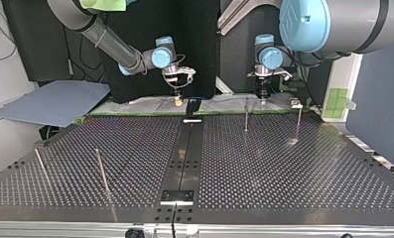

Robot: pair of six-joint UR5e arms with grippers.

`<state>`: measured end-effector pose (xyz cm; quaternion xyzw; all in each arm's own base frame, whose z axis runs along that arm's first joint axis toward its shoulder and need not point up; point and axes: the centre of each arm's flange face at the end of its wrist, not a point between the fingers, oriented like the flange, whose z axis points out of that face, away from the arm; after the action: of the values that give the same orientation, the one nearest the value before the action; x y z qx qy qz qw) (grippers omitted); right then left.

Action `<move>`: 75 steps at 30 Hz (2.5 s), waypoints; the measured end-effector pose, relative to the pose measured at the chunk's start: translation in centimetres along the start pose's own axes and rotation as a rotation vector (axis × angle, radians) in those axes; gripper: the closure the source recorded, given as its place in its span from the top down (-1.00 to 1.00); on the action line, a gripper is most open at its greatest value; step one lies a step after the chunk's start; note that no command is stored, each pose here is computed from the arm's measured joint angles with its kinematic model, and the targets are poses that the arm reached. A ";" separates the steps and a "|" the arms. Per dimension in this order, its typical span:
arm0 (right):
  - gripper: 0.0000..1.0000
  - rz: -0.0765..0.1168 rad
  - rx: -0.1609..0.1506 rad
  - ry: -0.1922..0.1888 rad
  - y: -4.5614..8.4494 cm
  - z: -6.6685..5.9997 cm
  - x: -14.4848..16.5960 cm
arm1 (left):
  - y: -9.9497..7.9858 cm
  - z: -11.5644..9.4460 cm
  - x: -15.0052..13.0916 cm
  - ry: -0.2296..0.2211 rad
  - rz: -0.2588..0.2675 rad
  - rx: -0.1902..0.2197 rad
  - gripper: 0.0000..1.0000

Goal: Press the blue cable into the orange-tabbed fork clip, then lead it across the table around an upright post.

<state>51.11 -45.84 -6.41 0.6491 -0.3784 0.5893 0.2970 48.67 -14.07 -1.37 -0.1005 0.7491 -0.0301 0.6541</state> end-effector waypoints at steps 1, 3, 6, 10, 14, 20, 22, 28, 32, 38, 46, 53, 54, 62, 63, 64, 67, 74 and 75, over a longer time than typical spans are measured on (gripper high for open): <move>-1.00 0.000 -0.002 0.000 0.1 0.0 0.0 | 0.0 0.3 -0.1 0.000 0.000 -0.001 -1.00; -1.00 0.000 -0.005 0.000 0.4 0.1 0.0 | 0.0 0.8 -0.4 0.003 -0.001 -0.003 -1.00; -1.00 0.001 -0.011 0.000 0.7 0.2 0.1 | 0.0 1.4 -0.6 0.012 0.000 -0.008 -1.00; -1.00 0.002 -0.016 0.002 1.1 0.4 0.2 | 0.0 1.9 -0.9 0.017 -0.001 -0.012 -1.00; -1.00 0.003 -0.023 0.003 1.6 0.5 0.3 | 0.1 2.7 -1.3 0.020 -0.003 -0.016 -1.00; -1.00 0.004 -0.034 0.008 2.4 1.0 0.5 | 0.0 4.2 -2.2 0.021 -0.005 -0.013 -1.00; -1.00 0.004 -0.039 0.011 2.7 1.2 0.7 | -0.1 4.6 -2.4 0.023 -0.005 -0.012 -1.00; -1.00 0.006 -0.051 0.016 3.5 2.2 1.5 | -0.1 5.3 -2.8 0.024 -0.006 -0.012 -1.00; -1.00 0.007 -0.061 0.017 4.1 3.1 2.3 | 0.1 5.5 -2.9 0.023 -0.007 -0.015 -1.00; -1.00 0.008 -0.073 0.010 4.9 3.9 3.1 | 0.5 5.6 -3.1 0.019 -0.008 -0.022 -0.86; -1.00 0.008 -0.080 0.009 5.3 4.1 3.2 | 1.3 5.6 -3.1 0.030 0.004 -0.065 0.87; -1.00 0.009 -0.081 0.007 5.3 4.0 3.2 | 1.6 4.9 -2.6 0.075 0.035 -0.100 0.93; -1.00 0.009 -0.081 0.007 5.3 4.0 3.2 | 1.5 4.9 -2.6 0.079 0.038 -0.094 1.00; -1.00 0.009 -0.081 0.004 5.4 4.0 3.2 | 0.9 4.3 -2.0 0.131 0.032 -0.027 1.00; -1.00 0.009 -0.081 0.004 5.4 4.0 3.2 | 0.8 4.1 -1.9 0.142 0.038 -0.019 1.00; -1.00 0.009 -0.081 0.004 5.4 4.0 3.2 | 0.8 3.8 -1.7 0.154 0.044 -0.012 1.00; -1.00 0.008 -0.080 0.003 5.3 4.0 3.1 | 0.7 2.6 -0.9 0.205 0.058 0.010 1.00; -1.00 0.007 -0.081 -0.013 5.2 3.8 3.0 | 0.5 0.3 0.6 0.285 0.063 0.062 1.00; -1.00 0.006 -0.081 -0.015 5.2 3.8 3.0 | 0.5 0.1 0.7 0.291 0.063 0.069 1.00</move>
<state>48.82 -52.24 -4.29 0.6398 -0.4061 0.5697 0.3182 48.59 -13.70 -2.15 -0.0490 0.8373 -0.0494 0.5423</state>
